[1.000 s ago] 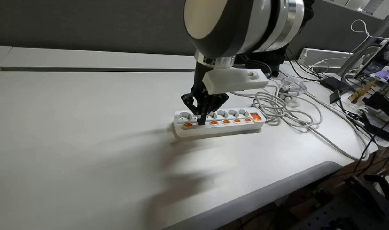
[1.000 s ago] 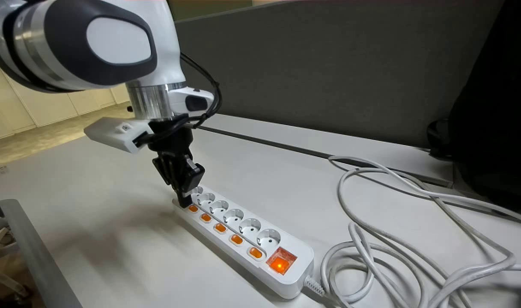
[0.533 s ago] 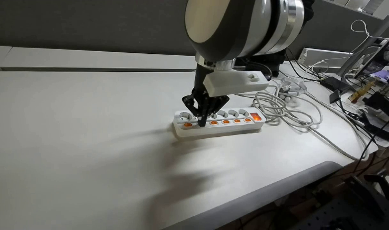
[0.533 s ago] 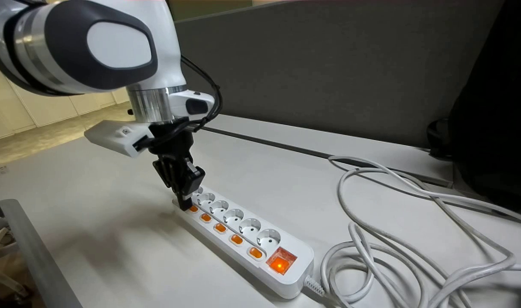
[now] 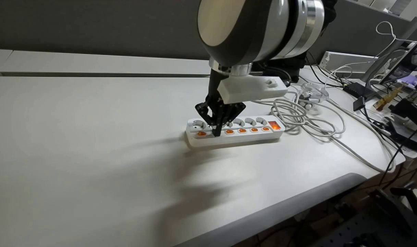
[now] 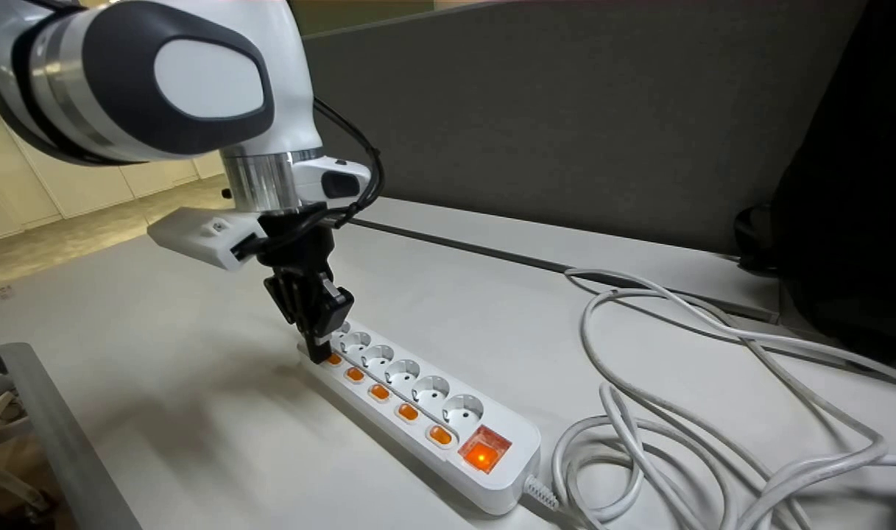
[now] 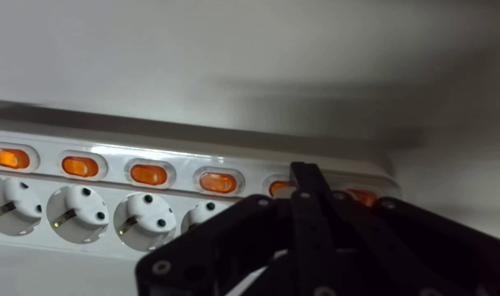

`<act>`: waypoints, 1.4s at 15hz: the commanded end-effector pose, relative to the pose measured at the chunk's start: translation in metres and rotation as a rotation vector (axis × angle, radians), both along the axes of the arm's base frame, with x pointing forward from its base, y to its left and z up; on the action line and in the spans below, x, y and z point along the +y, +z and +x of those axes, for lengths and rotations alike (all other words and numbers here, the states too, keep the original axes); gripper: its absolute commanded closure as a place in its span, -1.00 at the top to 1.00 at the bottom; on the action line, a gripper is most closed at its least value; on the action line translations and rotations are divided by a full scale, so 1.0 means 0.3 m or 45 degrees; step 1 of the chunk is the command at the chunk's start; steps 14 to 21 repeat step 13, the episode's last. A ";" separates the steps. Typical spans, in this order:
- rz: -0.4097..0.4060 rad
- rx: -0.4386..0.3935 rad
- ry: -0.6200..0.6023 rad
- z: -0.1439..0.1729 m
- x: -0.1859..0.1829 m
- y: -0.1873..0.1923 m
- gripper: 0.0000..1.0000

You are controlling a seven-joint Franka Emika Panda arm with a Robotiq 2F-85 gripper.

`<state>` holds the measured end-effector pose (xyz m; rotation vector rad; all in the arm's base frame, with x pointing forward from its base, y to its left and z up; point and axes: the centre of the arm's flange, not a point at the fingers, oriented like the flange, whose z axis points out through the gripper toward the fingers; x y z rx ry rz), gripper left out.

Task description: Turn on the second switch from the left on the adapter

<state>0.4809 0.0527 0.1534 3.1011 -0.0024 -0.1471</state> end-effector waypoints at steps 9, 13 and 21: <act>-0.054 0.112 -0.067 0.047 -0.030 -0.108 -1.00; -0.110 0.250 -0.213 0.057 -0.040 -0.126 -1.00; -0.110 0.250 -0.213 0.057 -0.040 -0.126 -1.00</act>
